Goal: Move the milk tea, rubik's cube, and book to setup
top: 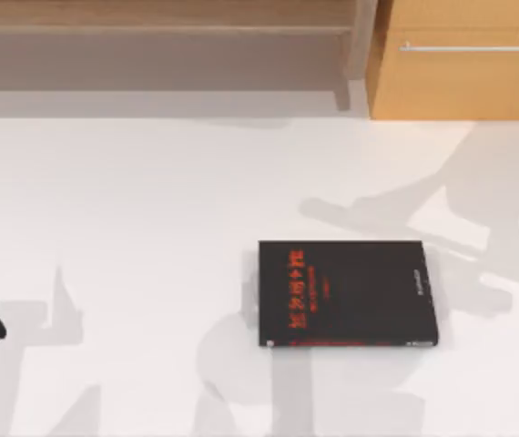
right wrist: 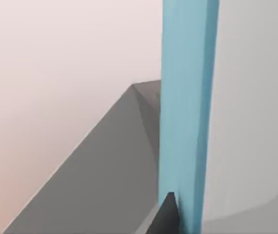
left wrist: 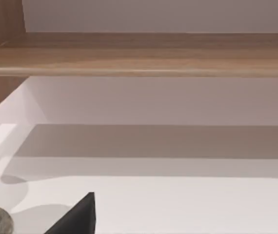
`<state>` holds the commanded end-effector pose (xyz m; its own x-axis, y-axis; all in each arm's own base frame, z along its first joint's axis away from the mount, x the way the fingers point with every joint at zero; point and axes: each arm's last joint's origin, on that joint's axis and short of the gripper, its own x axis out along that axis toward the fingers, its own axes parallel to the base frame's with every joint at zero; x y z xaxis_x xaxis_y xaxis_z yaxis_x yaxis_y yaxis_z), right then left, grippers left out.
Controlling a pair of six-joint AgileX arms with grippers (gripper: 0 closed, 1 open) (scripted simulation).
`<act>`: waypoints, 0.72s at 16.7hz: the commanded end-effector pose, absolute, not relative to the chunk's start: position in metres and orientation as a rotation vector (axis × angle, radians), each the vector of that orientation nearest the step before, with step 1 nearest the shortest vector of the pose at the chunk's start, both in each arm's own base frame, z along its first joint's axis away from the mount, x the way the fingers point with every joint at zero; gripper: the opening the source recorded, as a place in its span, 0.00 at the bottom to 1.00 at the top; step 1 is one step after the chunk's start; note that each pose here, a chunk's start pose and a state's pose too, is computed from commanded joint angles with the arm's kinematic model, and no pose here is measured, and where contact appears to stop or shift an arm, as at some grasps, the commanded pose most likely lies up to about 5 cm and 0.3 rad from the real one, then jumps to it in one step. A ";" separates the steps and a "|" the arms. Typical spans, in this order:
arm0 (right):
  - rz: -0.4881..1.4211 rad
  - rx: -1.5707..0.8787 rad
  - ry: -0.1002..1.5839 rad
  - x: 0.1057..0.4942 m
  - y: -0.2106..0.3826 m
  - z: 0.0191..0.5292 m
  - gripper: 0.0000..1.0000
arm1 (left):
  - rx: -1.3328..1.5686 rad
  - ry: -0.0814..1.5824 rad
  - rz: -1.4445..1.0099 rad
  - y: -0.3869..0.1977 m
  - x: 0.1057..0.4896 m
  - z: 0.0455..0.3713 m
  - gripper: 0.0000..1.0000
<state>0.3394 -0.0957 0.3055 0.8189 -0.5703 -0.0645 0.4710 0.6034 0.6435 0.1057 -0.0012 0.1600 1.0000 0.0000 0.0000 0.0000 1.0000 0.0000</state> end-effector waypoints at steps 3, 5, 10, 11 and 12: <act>-0.701 0.910 -0.201 0.319 -0.063 0.286 0.00 | 0.000 0.000 0.000 -0.001 0.106 0.160 1.00; -0.726 1.042 -0.204 0.310 -0.033 0.266 0.00 | 0.000 0.000 0.000 -0.001 0.106 0.160 1.00; -0.675 1.317 -0.096 0.288 0.064 0.206 0.00 | 0.000 0.000 0.000 -0.001 0.106 0.160 1.00; -0.652 1.360 -0.055 0.282 0.086 0.193 0.00 | 0.000 0.000 0.000 -0.001 0.106 0.160 1.00; -0.627 1.398 -0.012 0.273 0.107 0.181 0.00 | 0.000 0.000 0.000 -0.001 0.106 0.160 1.00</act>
